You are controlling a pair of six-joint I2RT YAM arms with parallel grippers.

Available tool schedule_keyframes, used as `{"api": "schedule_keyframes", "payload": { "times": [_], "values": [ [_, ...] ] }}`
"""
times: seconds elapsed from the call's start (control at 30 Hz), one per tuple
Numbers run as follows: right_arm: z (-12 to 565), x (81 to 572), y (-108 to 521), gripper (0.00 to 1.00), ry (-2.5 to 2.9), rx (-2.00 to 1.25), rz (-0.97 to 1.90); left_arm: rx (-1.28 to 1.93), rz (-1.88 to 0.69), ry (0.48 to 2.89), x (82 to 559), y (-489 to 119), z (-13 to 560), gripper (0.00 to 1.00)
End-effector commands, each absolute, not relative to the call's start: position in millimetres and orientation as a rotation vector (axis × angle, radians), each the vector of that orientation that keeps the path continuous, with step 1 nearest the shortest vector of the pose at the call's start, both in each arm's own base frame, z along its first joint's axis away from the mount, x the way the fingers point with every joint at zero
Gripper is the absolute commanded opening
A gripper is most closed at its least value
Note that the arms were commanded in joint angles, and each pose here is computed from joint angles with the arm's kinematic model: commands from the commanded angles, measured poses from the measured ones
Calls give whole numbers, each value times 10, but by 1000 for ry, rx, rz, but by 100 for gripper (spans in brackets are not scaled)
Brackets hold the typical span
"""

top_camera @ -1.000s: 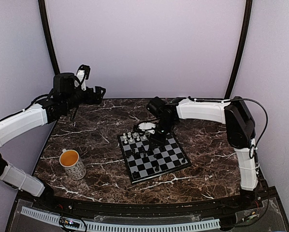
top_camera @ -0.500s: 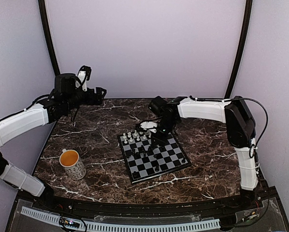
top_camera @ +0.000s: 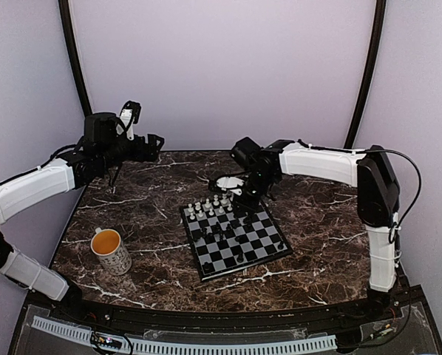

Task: Set up the chess pieces on the board
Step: Pick up the knight from the chessboard, then place the knight at b8.

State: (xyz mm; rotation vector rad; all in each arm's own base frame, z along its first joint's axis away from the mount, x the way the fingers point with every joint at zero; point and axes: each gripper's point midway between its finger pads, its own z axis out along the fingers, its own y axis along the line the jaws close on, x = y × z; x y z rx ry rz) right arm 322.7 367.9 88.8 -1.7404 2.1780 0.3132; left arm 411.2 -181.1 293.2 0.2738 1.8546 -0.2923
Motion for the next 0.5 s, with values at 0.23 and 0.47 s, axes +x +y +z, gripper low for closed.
{"api": "schedule_keyframes", "payload": {
  "times": [0.23, 0.47],
  "values": [
    [1284, 2833, 3425, 2, 2116, -1837, 394, 281, -339, 1859, 4113, -1877, 2943, 96],
    [1095, 2333, 3050, 3, 2151, -1964, 458, 299, -364, 1865, 4094, -1947, 2920, 96]
  ]
}}
